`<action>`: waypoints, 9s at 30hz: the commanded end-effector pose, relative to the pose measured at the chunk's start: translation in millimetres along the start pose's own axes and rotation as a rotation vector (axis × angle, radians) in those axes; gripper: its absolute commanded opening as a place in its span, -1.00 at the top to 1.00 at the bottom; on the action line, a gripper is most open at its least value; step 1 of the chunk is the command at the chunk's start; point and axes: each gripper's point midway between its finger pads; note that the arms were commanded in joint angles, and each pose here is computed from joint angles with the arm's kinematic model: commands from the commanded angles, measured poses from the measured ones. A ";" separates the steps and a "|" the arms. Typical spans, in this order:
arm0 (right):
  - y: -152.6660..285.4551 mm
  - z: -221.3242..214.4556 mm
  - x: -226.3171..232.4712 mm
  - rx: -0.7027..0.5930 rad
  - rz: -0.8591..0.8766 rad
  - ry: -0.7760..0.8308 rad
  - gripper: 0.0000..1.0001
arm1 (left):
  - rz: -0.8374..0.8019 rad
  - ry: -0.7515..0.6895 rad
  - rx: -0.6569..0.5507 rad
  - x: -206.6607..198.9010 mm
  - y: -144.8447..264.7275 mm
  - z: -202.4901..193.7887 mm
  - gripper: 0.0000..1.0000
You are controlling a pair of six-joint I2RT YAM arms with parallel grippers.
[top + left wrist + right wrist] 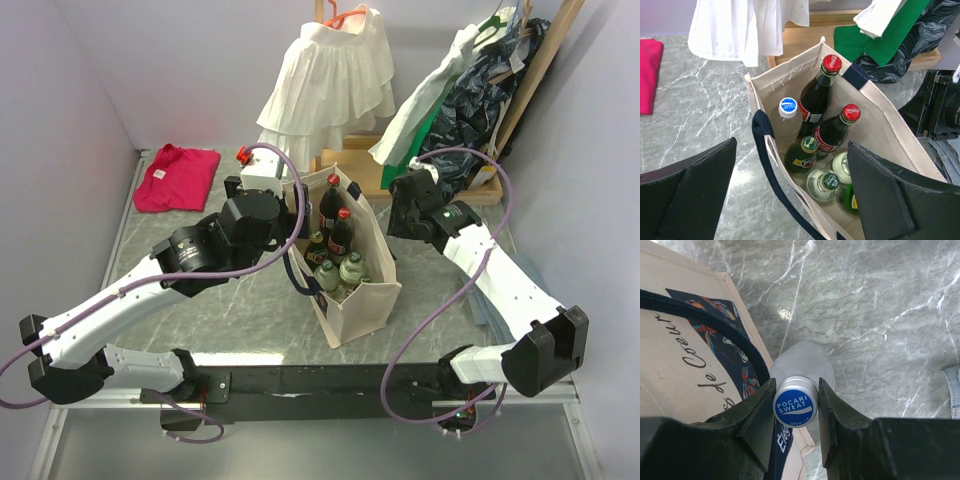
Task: Place the beverage into the canvas bag
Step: Pick up the drink from the center of the board, then place the drink in the canvas bag.
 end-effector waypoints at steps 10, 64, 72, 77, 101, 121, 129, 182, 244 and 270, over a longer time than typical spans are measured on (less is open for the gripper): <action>36.0 36.6 7.6 -0.127 0.061 -0.033 1.00 | -0.097 -0.030 0.025 -17.5 0.1 1.6 -0.93; 101.4 52.3 -13.9 -0.195 0.048 -0.056 1.00 | -0.097 -0.028 0.391 -11.2 10.8 -118.0 -0.05; 104.2 55.5 -12.5 -0.202 0.054 -0.055 1.00 | -0.082 -0.044 0.406 -8.7 8.7 -125.8 0.20; 107.4 58.8 -12.7 -0.210 0.054 -0.054 1.00 | -0.072 -0.053 0.405 -8.0 6.8 -125.1 0.41; 161.1 101.7 -16.5 -0.350 0.065 -0.052 1.00 | -0.143 -0.016 0.341 -18.3 17.0 -88.5 0.98; 249.7 150.0 -4.7 -0.537 0.225 -0.015 1.00 | -0.159 -0.003 0.322 -18.4 22.5 -77.4 0.98; 274.2 156.3 6.3 -0.564 0.314 0.004 1.00 | -0.166 0.008 0.307 -19.3 24.7 -67.6 0.98; 308.2 123.6 108.5 -0.495 0.711 0.180 1.00 | -0.170 0.019 0.315 -23.7 22.3 -70.2 0.98; 210.0 -19.7 173.9 -0.185 0.613 0.293 1.00 | -0.181 0.127 0.247 -26.4 23.3 -56.3 0.98; 184.4 -47.3 168.6 -0.135 0.591 0.309 1.00 | -0.174 0.182 0.218 -21.8 27.5 -51.0 0.98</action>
Point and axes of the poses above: each gripper's point midway between its finger pads, its own y axis back along the fingers, its own x axis along the line the jaws close on, z = x × y, and after that the axes turned 7 degrees about -y, right-handed
